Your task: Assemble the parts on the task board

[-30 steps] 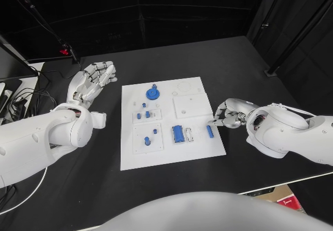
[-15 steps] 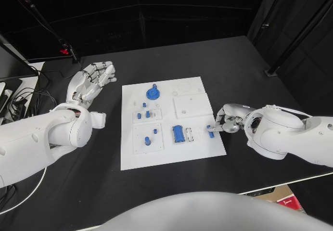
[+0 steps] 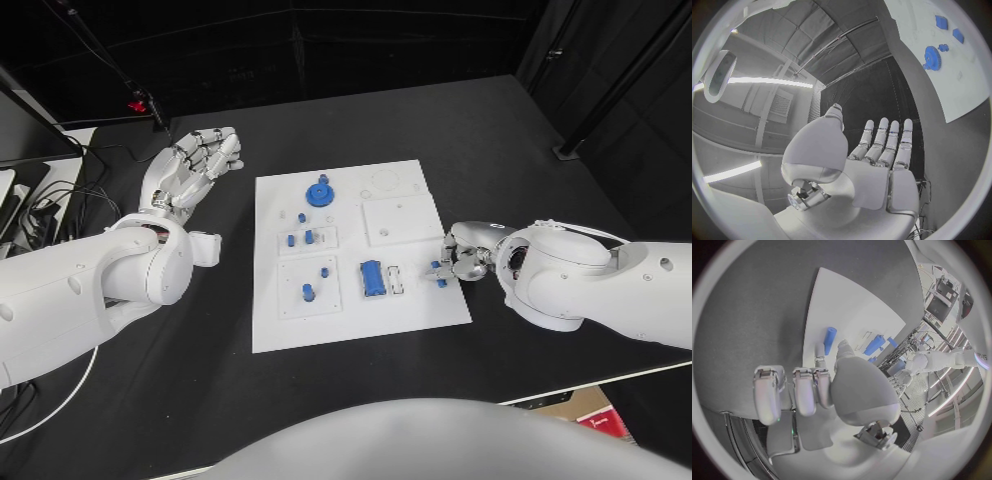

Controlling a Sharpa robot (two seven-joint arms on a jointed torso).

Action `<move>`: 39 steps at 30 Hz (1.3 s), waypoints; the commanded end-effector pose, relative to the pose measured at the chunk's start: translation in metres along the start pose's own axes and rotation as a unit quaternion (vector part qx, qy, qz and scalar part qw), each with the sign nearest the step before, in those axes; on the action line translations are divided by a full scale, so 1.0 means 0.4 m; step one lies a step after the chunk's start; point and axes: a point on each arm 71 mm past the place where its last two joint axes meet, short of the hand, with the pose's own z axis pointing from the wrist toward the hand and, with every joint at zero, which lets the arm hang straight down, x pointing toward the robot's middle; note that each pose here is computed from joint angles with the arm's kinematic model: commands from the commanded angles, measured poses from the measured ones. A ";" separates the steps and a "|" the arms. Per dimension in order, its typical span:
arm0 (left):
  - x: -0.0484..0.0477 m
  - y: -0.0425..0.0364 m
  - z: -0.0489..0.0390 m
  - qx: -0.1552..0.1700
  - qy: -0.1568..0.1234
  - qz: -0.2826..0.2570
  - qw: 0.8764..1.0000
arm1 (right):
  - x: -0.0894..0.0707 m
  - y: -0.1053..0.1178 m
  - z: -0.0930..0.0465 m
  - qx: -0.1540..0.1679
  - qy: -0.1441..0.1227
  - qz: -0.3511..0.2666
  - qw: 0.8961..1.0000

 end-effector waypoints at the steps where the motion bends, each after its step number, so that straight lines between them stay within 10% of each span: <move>1: 0.002 -0.012 0.001 0.028 0.003 -0.003 1.000 | 0.019 -0.007 0.004 0.026 0.030 -0.024 0.999; 25: 0.003 -0.012 0.001 0.026 0.003 -0.003 1.000 | 0.044 0.000 0.029 0.034 0.064 -0.055 0.996; 39: 0.002 -0.012 0.000 0.026 0.004 -0.004 1.000 | 0.032 0.012 0.024 0.001 0.022 -0.011 1.000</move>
